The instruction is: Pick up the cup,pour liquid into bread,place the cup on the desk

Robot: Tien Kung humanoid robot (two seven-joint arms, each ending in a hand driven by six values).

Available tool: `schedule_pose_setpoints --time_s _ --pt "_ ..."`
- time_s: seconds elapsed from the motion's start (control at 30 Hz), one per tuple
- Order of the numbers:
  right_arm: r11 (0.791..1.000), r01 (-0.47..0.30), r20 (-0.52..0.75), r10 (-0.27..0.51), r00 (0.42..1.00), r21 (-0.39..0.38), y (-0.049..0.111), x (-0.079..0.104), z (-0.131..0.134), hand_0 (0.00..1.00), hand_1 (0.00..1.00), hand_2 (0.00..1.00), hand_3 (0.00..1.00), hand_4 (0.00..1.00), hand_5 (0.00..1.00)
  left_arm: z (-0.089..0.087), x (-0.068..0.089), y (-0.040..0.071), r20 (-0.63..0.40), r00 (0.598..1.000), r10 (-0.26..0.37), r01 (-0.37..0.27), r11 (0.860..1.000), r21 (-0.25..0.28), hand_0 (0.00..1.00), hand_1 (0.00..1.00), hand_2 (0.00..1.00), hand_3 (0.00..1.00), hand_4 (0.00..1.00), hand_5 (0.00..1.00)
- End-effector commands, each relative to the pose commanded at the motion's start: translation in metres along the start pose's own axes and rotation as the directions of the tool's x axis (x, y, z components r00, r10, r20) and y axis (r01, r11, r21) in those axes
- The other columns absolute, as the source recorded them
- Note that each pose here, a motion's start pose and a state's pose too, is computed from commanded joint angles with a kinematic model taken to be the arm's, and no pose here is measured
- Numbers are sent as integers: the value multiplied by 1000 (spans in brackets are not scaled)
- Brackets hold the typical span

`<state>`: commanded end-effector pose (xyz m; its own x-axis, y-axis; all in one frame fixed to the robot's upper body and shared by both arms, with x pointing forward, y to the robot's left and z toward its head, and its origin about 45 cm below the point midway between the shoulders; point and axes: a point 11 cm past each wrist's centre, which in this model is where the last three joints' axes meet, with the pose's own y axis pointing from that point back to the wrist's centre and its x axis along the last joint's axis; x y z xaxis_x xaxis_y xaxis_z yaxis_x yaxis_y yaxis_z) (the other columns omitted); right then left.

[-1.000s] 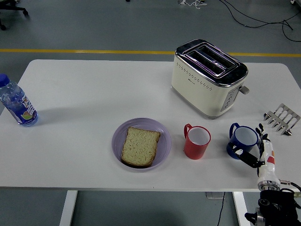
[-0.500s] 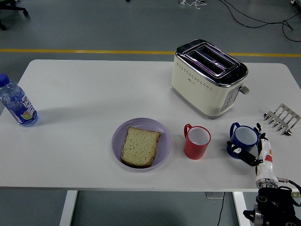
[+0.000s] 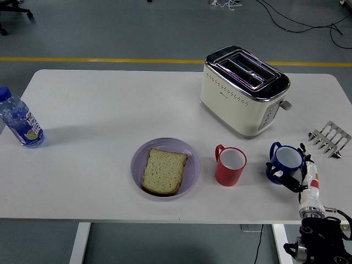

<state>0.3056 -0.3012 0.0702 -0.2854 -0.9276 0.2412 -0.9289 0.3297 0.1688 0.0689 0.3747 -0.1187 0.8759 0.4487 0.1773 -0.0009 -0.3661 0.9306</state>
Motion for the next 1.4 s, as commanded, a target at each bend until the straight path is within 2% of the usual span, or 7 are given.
schedule_pose_setpoints --time_s 0.37,0.4,0.6,0.63,1.0,1.03,1.4 --pt "1000 -12 25 12 1000 -16 0 2 4 821 706 812 903 923 157 0 -1 0 1 1000 -3 3 1000 -1 377 363 445 619 343 998" --pt "1000 -14 30 15 999 -17 0 2 4 744 652 736 833 892 155 0 -1 0 2 1000 -3 3 1000 -1 377 363 444 619 343 998" --pt "999 -27 51 28 998 -18 1 4 5 744 652 736 833 892 155 0 -1 0 4 1000 -4 4 1000 -1 377 363 444 619 343 998" --pt "999 -27 52 28 998 -18 1 4 5 568 547 689 791 809 100 0 -1 0 4 1000 -4 4 1000 -1 377 363 444 620 344 998" --pt "998 -46 56 44 997 39 1 11 -4 487 512 664 776 792 81 -1 -2 0 6 1000 -6 6 1000 2 377 362 442 621 344 998" --pt "998 -50 52 47 998 47 0 12 -6 393 448 630 724 727 2 -1 -2 0 6 1000 -6 6 1000 2 377 363 441 621 344 998" --pt "990 -65 14 63 998 128 -3 34 -31 388 433 592 630 703 2 -3 -1 -1 7 1000 -3 3 1000 6 377 362 440 620 343 998"
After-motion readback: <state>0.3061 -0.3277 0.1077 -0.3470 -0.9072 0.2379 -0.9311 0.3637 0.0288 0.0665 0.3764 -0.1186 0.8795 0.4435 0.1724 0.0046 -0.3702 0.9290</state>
